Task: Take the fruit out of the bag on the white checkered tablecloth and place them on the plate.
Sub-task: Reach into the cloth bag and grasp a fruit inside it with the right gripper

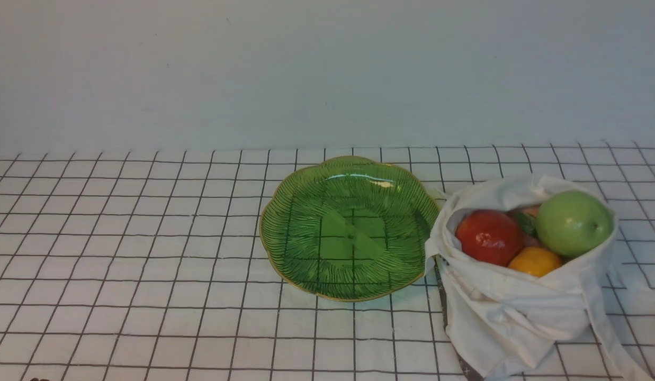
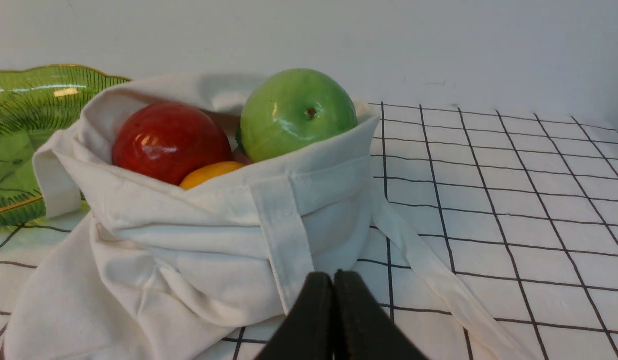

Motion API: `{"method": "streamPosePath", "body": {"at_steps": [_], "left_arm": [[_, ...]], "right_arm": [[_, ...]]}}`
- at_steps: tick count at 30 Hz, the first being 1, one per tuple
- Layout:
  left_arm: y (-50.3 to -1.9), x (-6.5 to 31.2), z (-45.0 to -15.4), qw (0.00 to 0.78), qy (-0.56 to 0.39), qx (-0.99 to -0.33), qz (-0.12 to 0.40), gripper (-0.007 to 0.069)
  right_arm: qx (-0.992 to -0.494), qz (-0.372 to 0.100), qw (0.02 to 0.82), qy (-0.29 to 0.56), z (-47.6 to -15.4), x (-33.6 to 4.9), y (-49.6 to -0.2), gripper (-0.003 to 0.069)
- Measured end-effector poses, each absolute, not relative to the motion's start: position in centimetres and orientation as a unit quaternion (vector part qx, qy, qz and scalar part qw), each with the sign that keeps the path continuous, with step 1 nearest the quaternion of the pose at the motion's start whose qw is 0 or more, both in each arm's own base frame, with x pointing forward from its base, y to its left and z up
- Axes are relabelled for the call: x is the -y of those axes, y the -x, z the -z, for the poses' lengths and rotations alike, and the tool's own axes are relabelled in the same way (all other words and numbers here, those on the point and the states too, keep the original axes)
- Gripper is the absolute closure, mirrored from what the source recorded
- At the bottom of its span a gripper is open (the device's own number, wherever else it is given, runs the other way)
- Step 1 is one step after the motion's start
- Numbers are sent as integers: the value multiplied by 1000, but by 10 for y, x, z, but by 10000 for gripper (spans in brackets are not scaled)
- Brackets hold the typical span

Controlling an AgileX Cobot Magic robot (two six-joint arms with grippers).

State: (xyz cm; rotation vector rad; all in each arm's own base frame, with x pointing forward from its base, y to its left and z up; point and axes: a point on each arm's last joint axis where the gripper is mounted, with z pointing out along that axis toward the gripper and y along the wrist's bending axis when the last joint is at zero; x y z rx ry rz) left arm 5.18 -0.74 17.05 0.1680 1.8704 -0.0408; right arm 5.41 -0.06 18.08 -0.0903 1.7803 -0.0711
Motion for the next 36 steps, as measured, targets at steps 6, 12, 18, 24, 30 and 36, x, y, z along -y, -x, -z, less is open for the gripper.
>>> {"method": "streamPosePath", "body": {"at_steps": [6,12,18,24,30,36], "left_arm": [[-52,7,-171,590,-72,-804,18,633],[-52,7,-171,590,-72,-804,18,633],[-52,7,-171,590,-72,-804,18,633],[-52,7,-171,590,-72,-804,18,633],[-52,7,-171,590,-72,-804,18,633],[-52,7,-171,590,-72,-804,18,633]], "right_arm": [[-777,31,628,39,-181,1,-54,673],[-777,31,628,39,-181,1,-54,673],[-777,31,628,39,-181,1,-54,673],[-777,31,628,39,-181,1,-54,673],[-776,50,627,54,-181,2,-54,673],[-775,58,627,60,-181,2,-54,673]]}}
